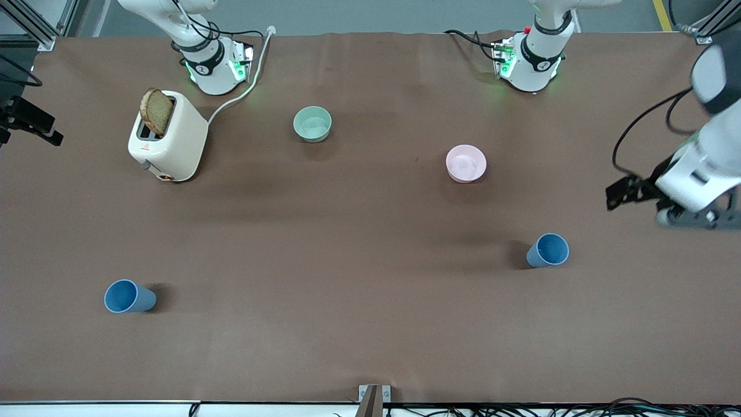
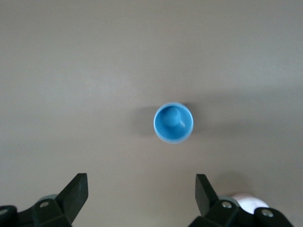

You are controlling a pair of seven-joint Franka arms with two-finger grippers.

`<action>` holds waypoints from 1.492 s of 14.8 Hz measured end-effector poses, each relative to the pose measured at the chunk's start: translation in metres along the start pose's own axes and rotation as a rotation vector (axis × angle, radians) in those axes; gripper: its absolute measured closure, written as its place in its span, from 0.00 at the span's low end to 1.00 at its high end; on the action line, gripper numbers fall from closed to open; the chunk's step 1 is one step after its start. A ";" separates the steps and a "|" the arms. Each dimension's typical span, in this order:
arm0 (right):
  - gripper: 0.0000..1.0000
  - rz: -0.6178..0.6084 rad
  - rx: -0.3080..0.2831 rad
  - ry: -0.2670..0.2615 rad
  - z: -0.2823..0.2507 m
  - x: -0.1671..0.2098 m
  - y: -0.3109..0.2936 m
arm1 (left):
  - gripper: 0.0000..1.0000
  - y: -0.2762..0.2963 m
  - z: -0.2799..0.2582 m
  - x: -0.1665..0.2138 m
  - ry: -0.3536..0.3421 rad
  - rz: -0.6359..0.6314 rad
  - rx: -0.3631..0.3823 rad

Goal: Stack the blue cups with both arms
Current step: 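Reach both grippers down toward the two blue cups, then grasp the blue cup with the left gripper while the right gripper grasps another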

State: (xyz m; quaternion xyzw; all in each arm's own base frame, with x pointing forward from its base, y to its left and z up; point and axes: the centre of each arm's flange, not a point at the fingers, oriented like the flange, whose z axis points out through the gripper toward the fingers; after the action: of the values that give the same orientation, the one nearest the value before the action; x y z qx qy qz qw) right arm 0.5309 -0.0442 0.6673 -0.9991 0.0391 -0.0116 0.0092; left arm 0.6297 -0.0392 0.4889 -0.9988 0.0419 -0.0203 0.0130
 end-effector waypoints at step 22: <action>0.02 0.007 0.010 0.127 0.359 0.183 0.100 | 0.95 0.060 0.202 0.035 -0.095 -0.059 -0.081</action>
State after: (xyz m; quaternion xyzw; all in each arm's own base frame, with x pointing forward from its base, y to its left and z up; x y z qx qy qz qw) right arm 0.7138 -0.1524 0.3105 -0.9962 0.0431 -0.0749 0.0119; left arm 0.6678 -0.0965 0.2872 -0.9992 0.0128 0.0283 -0.0262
